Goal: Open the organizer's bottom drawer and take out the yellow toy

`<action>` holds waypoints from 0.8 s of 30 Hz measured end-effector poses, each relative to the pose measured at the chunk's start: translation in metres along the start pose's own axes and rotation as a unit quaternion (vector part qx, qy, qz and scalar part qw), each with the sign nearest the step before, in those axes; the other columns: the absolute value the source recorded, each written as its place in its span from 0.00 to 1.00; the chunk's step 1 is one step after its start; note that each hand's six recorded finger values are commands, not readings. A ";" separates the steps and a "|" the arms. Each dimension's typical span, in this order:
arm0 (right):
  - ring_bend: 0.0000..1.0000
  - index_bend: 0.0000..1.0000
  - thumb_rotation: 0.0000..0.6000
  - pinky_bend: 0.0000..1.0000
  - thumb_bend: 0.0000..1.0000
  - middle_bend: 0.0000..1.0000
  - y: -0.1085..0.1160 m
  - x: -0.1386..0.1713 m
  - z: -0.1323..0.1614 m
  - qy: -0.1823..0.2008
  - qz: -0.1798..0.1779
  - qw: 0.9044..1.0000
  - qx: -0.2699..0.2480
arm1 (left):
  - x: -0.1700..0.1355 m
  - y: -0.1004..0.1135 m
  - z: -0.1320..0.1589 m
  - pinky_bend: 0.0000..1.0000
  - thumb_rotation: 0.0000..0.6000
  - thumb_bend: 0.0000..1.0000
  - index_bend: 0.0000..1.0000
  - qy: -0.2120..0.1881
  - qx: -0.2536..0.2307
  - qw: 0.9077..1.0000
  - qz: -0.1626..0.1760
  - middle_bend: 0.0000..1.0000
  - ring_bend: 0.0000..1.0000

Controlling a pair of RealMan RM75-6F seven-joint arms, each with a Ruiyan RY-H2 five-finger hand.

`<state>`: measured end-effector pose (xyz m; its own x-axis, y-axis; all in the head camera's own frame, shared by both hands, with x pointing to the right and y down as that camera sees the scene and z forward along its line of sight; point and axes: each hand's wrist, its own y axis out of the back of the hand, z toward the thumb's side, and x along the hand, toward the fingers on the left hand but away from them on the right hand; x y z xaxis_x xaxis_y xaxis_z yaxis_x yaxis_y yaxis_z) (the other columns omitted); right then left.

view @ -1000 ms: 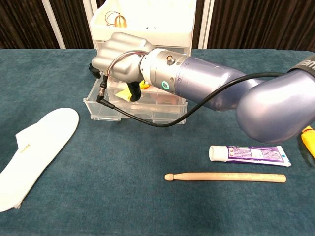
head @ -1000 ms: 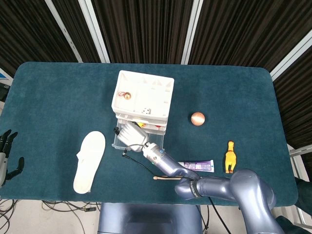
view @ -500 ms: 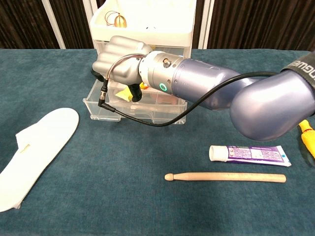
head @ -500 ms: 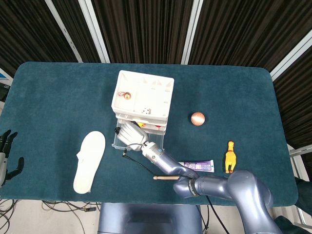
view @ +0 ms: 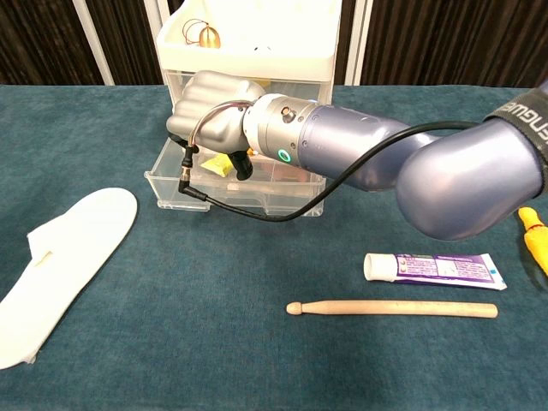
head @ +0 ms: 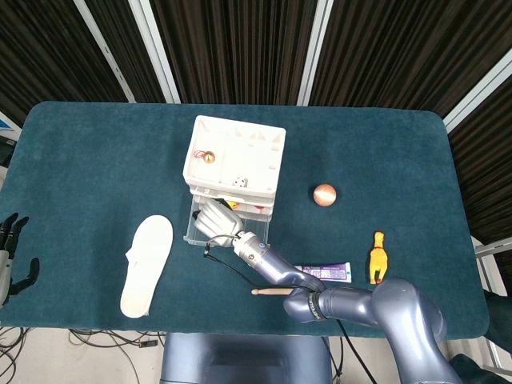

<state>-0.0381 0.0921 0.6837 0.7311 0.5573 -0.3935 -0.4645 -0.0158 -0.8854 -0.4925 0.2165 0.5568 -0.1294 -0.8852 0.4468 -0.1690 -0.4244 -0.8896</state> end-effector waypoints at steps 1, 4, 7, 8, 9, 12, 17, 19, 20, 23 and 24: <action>1.00 0.41 1.00 1.00 0.20 1.00 -0.001 0.000 0.000 0.000 0.002 1.000 -0.002 | 0.000 0.000 0.000 0.00 1.00 0.46 0.06 0.000 0.000 1.000 0.000 0.00 0.00; 1.00 0.41 1.00 1.00 0.20 1.00 -0.001 -0.001 0.000 -0.001 0.005 1.000 -0.004 | 0.000 0.000 0.000 0.00 1.00 0.46 0.06 -0.001 0.000 1.000 0.000 0.00 0.00; 1.00 0.41 1.00 1.00 0.20 1.00 0.000 -0.002 0.001 -0.001 0.006 1.000 -0.005 | 0.000 0.000 0.000 0.00 1.00 0.46 0.06 0.000 0.000 1.000 0.000 0.00 0.00; 1.00 0.42 1.00 1.00 0.20 1.00 0.000 -0.002 0.001 -0.001 0.006 1.000 -0.003 | 0.000 0.000 0.000 0.00 1.00 0.46 0.06 0.000 0.000 1.000 0.000 0.00 0.00; 1.00 0.42 1.00 1.00 0.20 1.00 0.000 -0.003 0.001 -0.001 0.006 1.000 -0.002 | 0.000 0.000 0.000 0.00 1.00 0.46 0.06 0.000 0.000 1.000 0.000 0.00 0.00; 1.00 0.43 1.00 1.00 0.20 1.00 0.000 -0.004 0.001 -0.001 0.006 1.000 0.000 | 0.000 0.000 0.000 0.00 1.00 0.46 0.06 0.000 0.000 1.000 0.000 0.00 0.00; 1.00 0.45 1.00 1.00 0.20 1.00 0.001 -0.004 0.001 -0.003 0.003 1.000 0.005 | 0.000 0.000 0.000 0.00 1.00 0.46 0.06 0.000 0.000 1.000 -0.001 0.00 0.00; 1.00 0.46 1.00 1.00 0.20 1.00 0.001 -0.004 0.002 -0.003 0.003 1.000 0.008 | 0.000 0.000 0.000 0.00 1.00 0.46 0.06 0.000 0.000 1.000 -0.001 0.00 0.00; 1.00 0.46 1.00 1.00 0.20 1.00 0.001 -0.004 0.002 -0.003 0.003 1.000 0.010 | 0.000 0.000 0.000 0.00 1.00 0.46 0.06 0.000 0.001 1.000 -0.002 0.00 0.00; 1.00 0.46 1.00 1.00 0.20 1.00 0.000 -0.004 0.003 -0.002 0.002 1.000 0.016 | -0.001 0.000 0.000 0.00 1.00 0.46 0.06 0.000 0.000 1.000 -0.001 0.00 0.00; 1.00 0.46 1.00 1.00 0.20 1.00 0.000 -0.004 0.003 -0.002 0.002 1.000 0.019 | -0.001 0.000 0.000 0.00 1.00 0.46 0.06 0.000 0.000 1.000 -0.001 0.00 0.00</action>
<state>-0.0430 0.0919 0.6858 0.7271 0.5609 -0.3959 -0.4857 0.0128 -0.8740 -0.4926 0.2170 0.5566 -0.1288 -0.8841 0.4492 -0.1687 -0.4268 -0.8885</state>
